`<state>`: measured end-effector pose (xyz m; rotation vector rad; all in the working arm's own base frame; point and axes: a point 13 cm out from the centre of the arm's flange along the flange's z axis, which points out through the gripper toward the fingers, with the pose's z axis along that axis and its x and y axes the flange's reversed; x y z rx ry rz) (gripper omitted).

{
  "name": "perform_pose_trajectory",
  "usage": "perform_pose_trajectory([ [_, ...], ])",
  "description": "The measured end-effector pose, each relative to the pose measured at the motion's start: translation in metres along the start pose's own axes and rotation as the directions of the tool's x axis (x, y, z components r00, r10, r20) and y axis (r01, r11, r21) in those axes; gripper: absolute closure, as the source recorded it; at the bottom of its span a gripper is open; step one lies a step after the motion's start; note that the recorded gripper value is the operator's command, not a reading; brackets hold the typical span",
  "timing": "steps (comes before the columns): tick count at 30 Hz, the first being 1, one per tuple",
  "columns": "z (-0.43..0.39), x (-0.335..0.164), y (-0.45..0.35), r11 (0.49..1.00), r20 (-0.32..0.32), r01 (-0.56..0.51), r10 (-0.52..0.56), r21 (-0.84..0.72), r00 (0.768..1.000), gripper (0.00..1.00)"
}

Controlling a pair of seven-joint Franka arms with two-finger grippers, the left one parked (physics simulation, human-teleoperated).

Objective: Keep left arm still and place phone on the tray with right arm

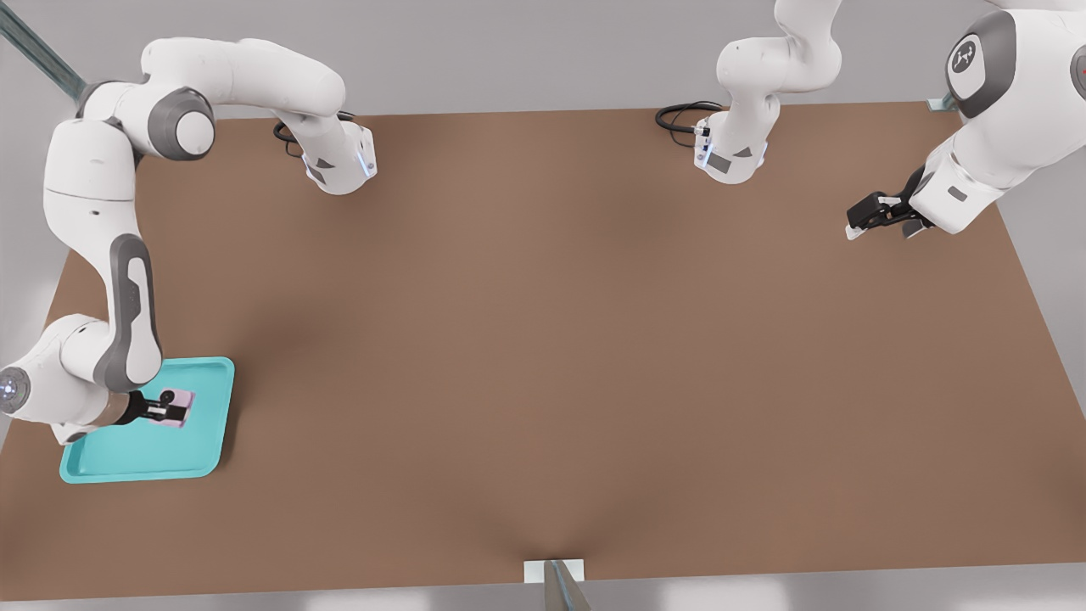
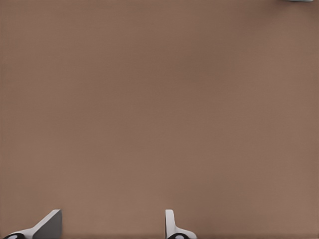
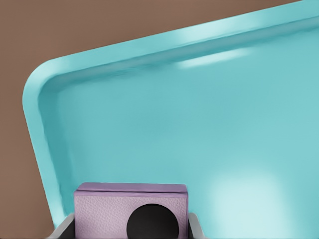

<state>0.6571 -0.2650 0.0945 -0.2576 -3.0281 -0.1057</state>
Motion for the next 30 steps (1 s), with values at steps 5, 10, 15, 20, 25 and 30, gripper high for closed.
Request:
perform_pose_trajectory([
  [5, 0.033, 0.0, -0.007, 0.996, -0.021, 0.09, -0.09, -0.012, 0.996, 0.0],
  [10, -0.027, -0.021, 0.013, 0.981, 0.053, 0.193, -0.194, 0.018, 0.98, 0.0],
  [15, -0.26, -0.004, 0.172, 0.902, 0.183, 0.396, -0.424, 0.171, 0.887, 0.0],
  [20, -0.371, 0.102, 0.278, 0.854, 0.162, 0.471, -0.508, 0.22, 0.846, 0.0],
  [25, -0.368, 0.158, 0.282, 0.891, 0.09, 0.419, -0.438, 0.173, 0.895, 0.0],
  [30, -0.362, 0.17, 0.279, 0.922, 0.062, 0.364, -0.374, 0.134, 0.925, 0.0],
])
